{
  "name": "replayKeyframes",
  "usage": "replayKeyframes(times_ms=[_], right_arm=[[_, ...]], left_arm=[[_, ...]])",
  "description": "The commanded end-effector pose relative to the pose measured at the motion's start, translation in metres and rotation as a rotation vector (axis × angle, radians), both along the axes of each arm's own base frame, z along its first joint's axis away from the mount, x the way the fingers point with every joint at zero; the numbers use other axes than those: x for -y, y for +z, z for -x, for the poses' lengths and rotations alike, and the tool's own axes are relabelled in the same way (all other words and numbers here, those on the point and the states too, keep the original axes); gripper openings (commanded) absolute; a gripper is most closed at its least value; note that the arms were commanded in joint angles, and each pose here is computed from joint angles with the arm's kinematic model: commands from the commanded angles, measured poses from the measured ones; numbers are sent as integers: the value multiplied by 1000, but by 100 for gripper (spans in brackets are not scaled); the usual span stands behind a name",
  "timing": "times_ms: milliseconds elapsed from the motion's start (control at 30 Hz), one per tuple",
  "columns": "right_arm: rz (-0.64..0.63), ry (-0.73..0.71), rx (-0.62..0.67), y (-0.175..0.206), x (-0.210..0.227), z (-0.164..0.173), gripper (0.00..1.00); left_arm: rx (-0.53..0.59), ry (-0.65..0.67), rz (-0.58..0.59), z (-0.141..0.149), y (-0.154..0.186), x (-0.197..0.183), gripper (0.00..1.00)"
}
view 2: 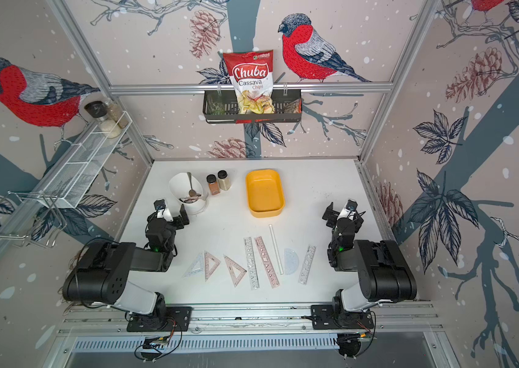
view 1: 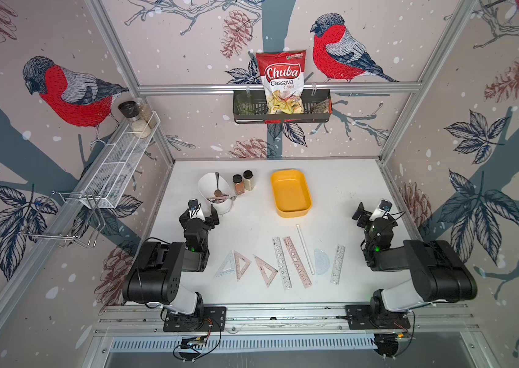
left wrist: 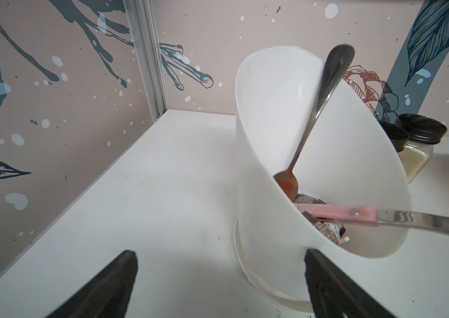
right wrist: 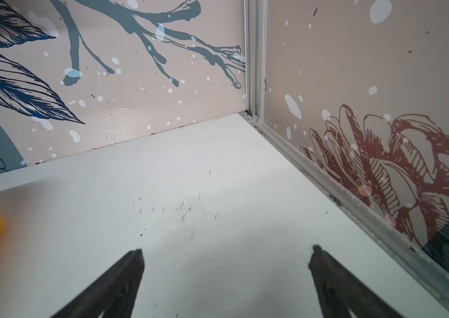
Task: Put the scattered rulers into the storage box
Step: Pick up the ruler from the center of the board.
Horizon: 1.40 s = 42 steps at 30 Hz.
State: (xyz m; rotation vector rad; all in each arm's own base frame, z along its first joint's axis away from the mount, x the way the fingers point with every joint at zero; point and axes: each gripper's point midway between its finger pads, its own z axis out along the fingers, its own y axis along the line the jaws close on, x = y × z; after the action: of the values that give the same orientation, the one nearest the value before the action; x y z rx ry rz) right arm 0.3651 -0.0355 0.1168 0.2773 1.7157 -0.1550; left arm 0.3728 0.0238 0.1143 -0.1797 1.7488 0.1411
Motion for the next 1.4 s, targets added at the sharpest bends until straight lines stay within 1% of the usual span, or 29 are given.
replayKeyframes(times_ms=[0,633,667,700,733,767,800,867,900,1000,1100,1133,1167,1233,1333,1367], right_arm=[[9,11,46,12,-2,-2,100],[8,11,47,12,-2,-2,100],[9,11,48,12,-2,-2,100],[11,5,50,13,-2,-1,100],[20,-30,56,16,1,0,100],[30,-57,63,21,2,2,100],[49,-60,70,28,0,2,100],[100,-80,-2,37,-14,-5,100],[97,-69,-37,41,-23,-9,100],[45,0,-119,55,-63,-20,100],[40,133,-175,65,-117,-22,100],[31,201,-197,66,-138,-22,100],[17,268,-226,65,-158,-22,100],[-28,371,-306,59,-186,-24,100],[-75,487,-424,49,-215,-27,100],[-86,519,-448,48,-222,-28,100]], left_arm=[[44,9,-8,-2,11,-1,98],[46,10,-8,-2,12,-2,98],[51,25,-12,0,13,-3,98],[56,74,-17,2,16,-8,96],[61,86,-14,4,19,-8,95],[91,86,-24,8,26,-8,95],[93,122,-31,11,29,-11,95],[38,119,-13,7,37,-8,95],[17,99,-1,5,41,-4,95],[-15,26,110,3,67,16,94],[-91,-48,195,5,85,49,90],[-117,-71,219,8,90,62,89],[-143,-118,240,11,93,79,87],[-193,-205,295,19,97,112,86],[-264,-308,359,31,108,160,85],[-278,-344,368,36,114,177,83]])
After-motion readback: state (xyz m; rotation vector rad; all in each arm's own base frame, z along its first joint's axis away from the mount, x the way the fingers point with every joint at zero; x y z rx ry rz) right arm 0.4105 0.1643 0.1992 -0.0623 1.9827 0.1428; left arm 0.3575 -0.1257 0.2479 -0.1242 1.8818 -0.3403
